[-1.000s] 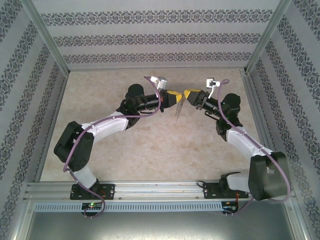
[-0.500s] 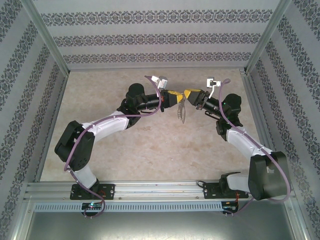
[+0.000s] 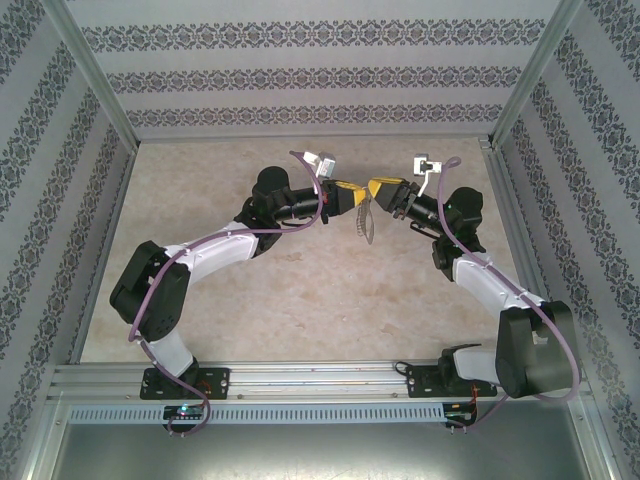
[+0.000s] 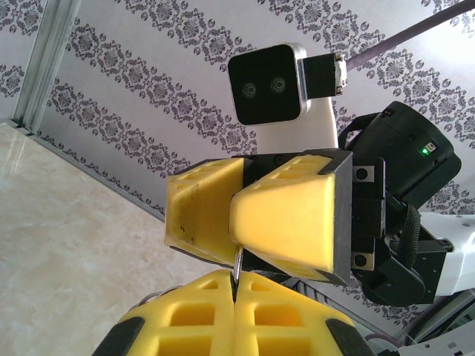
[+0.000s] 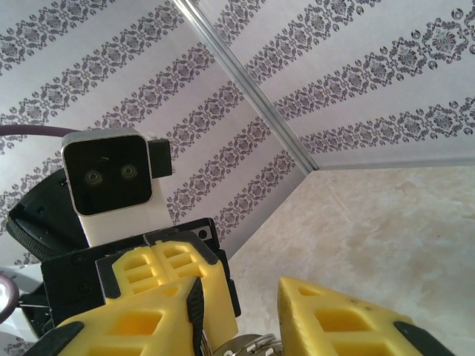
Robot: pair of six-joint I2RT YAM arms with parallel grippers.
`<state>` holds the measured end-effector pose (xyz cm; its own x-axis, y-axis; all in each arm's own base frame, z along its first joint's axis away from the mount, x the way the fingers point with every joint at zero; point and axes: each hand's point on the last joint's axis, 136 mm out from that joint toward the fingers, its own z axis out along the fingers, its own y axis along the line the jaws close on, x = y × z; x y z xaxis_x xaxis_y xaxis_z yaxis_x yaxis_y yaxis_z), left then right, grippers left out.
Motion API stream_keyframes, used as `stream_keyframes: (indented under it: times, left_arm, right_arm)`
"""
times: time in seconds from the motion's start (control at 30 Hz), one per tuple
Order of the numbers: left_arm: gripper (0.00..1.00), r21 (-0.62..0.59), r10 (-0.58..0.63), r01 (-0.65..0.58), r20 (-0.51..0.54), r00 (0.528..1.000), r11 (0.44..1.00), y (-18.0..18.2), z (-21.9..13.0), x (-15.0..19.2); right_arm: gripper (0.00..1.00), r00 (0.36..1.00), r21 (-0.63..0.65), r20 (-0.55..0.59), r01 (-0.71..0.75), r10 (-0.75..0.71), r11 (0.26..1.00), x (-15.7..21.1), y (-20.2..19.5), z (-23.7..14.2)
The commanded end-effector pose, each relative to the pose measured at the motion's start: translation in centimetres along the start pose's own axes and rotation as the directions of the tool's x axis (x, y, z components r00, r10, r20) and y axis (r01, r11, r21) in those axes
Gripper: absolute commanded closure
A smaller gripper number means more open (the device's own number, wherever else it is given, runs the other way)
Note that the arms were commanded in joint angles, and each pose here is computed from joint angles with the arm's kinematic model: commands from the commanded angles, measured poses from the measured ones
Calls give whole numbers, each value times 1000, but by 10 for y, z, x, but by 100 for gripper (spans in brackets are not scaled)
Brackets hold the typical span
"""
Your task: Put the keys on the keyring
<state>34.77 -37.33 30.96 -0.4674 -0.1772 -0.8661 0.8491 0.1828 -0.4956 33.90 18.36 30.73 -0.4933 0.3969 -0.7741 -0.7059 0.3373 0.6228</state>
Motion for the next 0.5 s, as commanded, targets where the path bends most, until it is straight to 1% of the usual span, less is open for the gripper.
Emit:
stream_keyframes:
  times: [0.0, 0.33, 0.47]
  left_arm:
    - [100, 66, 72, -77, 74, 995, 995, -22, 7, -27]
    - [100, 60, 72, -76, 71, 995, 995, -19, 8, -25]
    - [100, 61, 68, -72, 68, 995, 995, -18, 9, -24]
  right_arm:
    - [67, 998, -71, -54, 17, -21, 997, 14, 16, -3]
    - [67, 998, -67, -42, 35, -38, 997, 15, 21, -9]
    - [69, 998, -64, -42, 34, -37, 997, 15, 21, -10]
